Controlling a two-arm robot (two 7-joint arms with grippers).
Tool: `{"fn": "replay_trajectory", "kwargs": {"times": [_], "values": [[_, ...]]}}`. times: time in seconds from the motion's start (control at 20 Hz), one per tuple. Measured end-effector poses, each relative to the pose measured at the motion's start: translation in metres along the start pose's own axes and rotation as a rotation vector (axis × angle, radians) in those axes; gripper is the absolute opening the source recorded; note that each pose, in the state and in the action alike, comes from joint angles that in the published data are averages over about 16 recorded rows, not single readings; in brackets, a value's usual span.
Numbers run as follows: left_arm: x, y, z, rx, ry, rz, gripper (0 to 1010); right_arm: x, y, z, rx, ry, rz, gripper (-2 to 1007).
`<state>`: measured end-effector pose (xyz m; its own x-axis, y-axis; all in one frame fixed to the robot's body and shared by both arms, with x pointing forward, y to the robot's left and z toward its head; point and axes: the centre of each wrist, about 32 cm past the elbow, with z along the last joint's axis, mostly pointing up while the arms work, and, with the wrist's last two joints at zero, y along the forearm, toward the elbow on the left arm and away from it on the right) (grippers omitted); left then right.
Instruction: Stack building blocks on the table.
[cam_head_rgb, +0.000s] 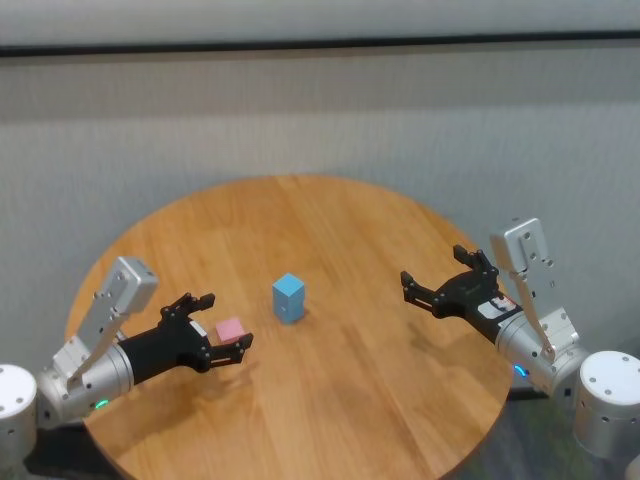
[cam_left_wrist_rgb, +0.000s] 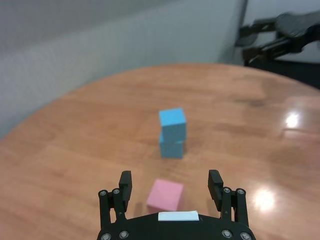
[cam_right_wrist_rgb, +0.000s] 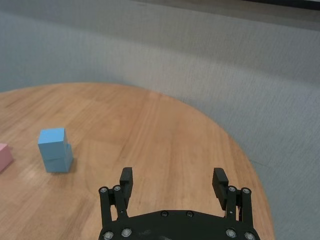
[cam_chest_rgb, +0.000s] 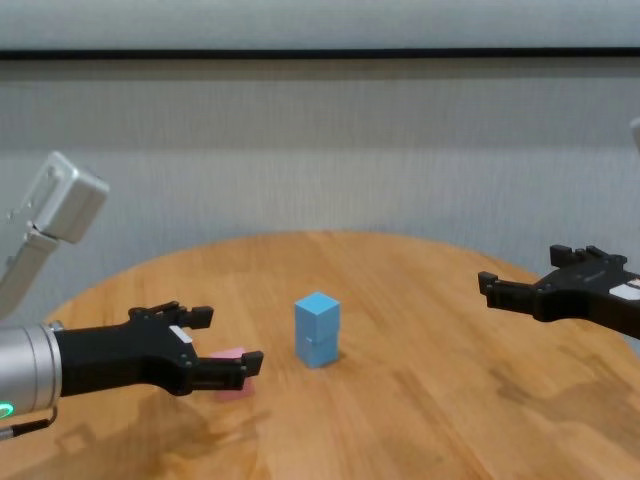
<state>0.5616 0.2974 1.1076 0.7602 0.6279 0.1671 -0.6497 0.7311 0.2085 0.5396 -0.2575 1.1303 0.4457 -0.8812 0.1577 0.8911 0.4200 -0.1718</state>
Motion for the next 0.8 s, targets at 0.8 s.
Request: {"fn": "replay_trajectory", "kwargs": {"times": [0.8], "values": [[-0.0049, -0.0072, -0.0027, 0.046, -0.009, 0.019, 1003, -0.0001, 0.0002, 0.0002, 0.001, 0.001, 0.000, 1001]]}}
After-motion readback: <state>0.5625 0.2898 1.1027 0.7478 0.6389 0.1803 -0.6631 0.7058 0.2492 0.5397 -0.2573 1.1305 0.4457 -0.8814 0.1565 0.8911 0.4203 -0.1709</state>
